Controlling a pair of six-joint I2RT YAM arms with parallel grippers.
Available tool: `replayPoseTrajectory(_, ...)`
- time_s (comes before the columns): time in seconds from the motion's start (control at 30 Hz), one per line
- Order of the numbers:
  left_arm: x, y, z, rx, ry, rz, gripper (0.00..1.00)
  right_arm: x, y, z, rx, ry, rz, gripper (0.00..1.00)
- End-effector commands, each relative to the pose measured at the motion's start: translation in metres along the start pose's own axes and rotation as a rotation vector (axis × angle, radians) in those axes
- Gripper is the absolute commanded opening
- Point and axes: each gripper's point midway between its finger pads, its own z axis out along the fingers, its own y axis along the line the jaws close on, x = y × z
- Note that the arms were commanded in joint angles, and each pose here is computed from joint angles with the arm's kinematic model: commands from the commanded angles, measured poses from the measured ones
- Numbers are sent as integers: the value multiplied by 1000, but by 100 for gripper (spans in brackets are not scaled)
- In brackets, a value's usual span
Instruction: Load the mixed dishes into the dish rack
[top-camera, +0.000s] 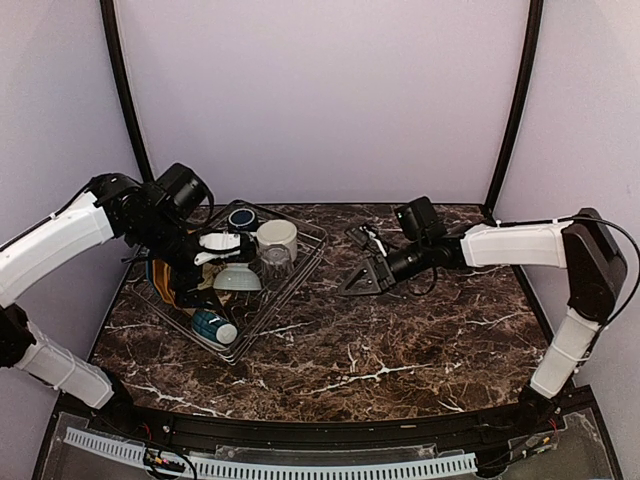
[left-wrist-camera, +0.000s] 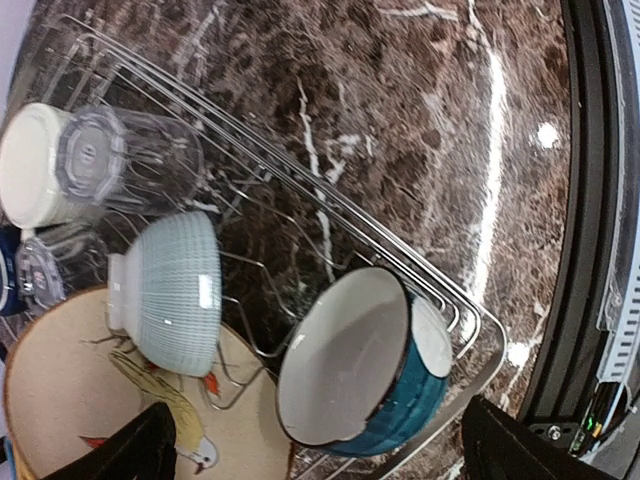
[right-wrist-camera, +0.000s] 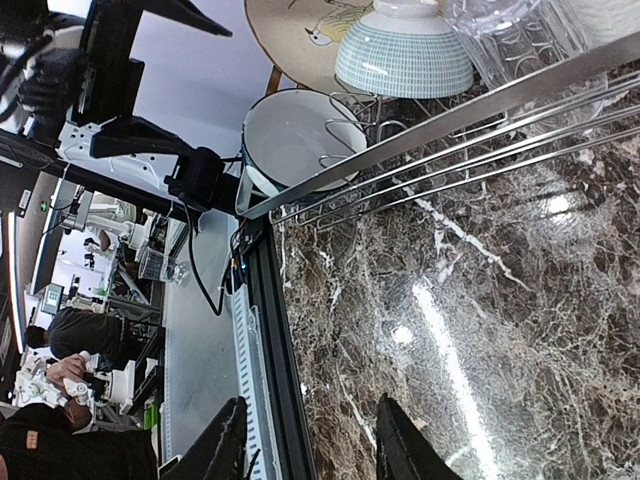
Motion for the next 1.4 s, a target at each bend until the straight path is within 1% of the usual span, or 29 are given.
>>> replayPoseTrajectory(0.0,42,-36,10,103,149,3,99,-4,-4,6,-23,-1,1,42)
replayPoseTrajectory(0.13,46,-39,21,91,129,31,99,0,-9,9,-32,2,15,42)
replayPoseTrajectory(0.3,54,-30,37,56,177,44,99,4,-12,11,-40,1,29,42)
replayPoseTrajectory(0.43,52,-22,45,37,197,47,99,8,-15,12,-45,7,51,42)
replayPoseTrajectory(0.53,53,-14,48,16,228,49,99,7,-16,13,-52,-1,39,42)
replayPoseTrajectory(0.63,50,-10,51,3,225,43,99,8,-17,14,-56,1,44,42)
replayPoseTrajectory(0.8,49,4,57,-40,252,17,98,10,-18,14,-56,3,48,41)
replayPoseTrajectory(1.13,35,29,59,-127,227,2,98,13,-20,16,-57,3,60,41)
replayPoseTrajectory(1.37,29,49,57,-178,199,-35,99,14,-22,17,-57,5,68,41)
